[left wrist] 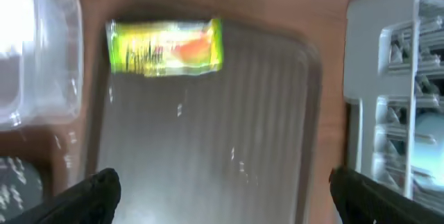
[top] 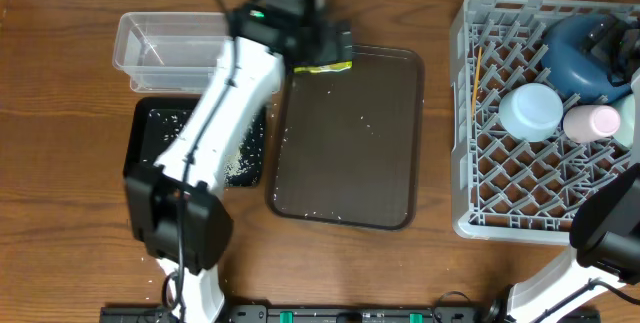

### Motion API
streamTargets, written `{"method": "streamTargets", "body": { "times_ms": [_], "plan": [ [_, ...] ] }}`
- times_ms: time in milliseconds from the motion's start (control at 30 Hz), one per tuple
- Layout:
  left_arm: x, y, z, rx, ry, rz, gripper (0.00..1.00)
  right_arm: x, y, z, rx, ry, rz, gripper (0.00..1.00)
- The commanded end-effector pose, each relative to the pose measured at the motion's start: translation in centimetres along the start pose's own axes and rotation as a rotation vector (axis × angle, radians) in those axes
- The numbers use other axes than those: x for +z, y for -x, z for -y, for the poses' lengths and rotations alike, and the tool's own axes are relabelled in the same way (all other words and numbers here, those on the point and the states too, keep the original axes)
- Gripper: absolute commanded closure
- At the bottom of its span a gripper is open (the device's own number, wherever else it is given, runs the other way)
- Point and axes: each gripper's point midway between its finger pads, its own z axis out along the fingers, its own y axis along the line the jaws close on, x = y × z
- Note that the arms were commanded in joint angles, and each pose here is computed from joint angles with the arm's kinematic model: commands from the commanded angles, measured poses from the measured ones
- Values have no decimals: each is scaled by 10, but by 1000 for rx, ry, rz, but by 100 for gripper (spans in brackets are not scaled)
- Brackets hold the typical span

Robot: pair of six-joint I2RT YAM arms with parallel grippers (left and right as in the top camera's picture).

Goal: Sort waste into correct bins and load items into the dishwasher rack
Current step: 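Reach the left gripper to the yellow Pandan wrapper and grasp it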

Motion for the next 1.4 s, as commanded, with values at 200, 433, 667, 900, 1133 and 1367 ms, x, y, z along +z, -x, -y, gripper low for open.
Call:
{"method": "streamTargets", "body": {
  "times_ms": [200, 433, 667, 900, 1133, 1367],
  "plan": [
    [31, 30, 11, 134, 207, 244, 2, 5, -3, 2, 14, -15, -9, 1],
    [98, 33, 14, 176, 198, 263, 2, 5, -3, 2, 14, -15, -9, 1],
    [154, 13, 0, 185, 227, 209, 2, 6, -3, 3, 16, -16, -9, 1],
    [189, -8, -11, 197, 253, 157, 2, 6, -3, 3, 16, -16, -9, 1],
    [213, -15, -15, 197, 251, 160, 2, 6, -3, 3, 16, -16, -8, 1],
    [223, -19, -19, 199, 262, 156, 22, 5, -3, 3, 16, -16, -8, 1]
  ]
}}
